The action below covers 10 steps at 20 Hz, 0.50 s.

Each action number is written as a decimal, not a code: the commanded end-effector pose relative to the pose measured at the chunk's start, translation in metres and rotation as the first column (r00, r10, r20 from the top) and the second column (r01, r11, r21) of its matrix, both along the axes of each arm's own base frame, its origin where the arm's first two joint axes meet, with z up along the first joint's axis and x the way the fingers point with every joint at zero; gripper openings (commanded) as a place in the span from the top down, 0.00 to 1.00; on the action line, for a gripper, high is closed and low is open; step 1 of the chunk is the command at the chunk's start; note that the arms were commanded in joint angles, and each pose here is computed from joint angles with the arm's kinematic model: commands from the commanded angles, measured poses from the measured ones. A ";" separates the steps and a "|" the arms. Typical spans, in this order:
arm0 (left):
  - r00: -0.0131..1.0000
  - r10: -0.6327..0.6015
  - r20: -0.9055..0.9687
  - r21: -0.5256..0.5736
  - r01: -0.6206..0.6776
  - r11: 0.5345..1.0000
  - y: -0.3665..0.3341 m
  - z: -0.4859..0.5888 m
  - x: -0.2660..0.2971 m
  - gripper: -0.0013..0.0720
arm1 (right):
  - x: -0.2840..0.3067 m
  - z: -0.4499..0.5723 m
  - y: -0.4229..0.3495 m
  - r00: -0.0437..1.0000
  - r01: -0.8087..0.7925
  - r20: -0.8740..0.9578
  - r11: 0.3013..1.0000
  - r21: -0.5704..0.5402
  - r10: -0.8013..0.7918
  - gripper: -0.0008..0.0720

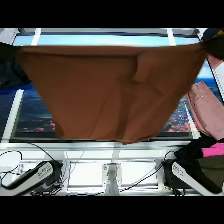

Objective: Fold the clothes and pants, and hang the long-sleeved shirts on hangers.

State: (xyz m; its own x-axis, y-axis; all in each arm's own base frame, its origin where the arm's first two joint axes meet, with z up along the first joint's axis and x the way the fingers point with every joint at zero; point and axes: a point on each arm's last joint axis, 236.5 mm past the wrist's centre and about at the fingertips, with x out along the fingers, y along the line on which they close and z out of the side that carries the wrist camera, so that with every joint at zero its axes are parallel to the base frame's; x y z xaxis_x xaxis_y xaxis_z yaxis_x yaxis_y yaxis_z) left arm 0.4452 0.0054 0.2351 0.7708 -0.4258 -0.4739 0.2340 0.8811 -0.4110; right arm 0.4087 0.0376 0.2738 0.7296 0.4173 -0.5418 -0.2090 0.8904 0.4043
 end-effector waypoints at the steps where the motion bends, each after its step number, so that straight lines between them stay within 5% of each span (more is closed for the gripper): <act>1: 0.997 -0.009 -0.075 0.136 0.019 0.991 -0.017 -0.088 0.065 0.96 | 0.049 -0.090 0.029 0.980 -0.090 -0.177 0.996 0.000 0.089 0.97; 7: 0.988 0.154 0.023 0.177 -0.156 0.972 0.020 -0.120 0.122 0.96 | 0.124 -0.161 0.016 0.984 0.025 -0.179 1.000 0.019 -0.021 0.97; 10: 0.990 0.135 -0.028 0.186 -0.128 0.974 0.018 -0.140 0.120 0.96 | 0.132 -0.186 0.012 0.977 0.034 -0.213 0.999 0.014 -0.030 0.97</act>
State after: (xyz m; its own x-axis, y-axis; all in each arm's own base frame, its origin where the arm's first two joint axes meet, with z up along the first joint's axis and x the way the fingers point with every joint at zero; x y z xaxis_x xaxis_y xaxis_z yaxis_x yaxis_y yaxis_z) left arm 0.5565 0.0174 0.1124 0.7936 -0.2531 -0.5533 0.1151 0.9554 -0.2720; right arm 0.5245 0.0539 0.1152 0.6124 0.4247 -0.6668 -0.1168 0.8828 0.4551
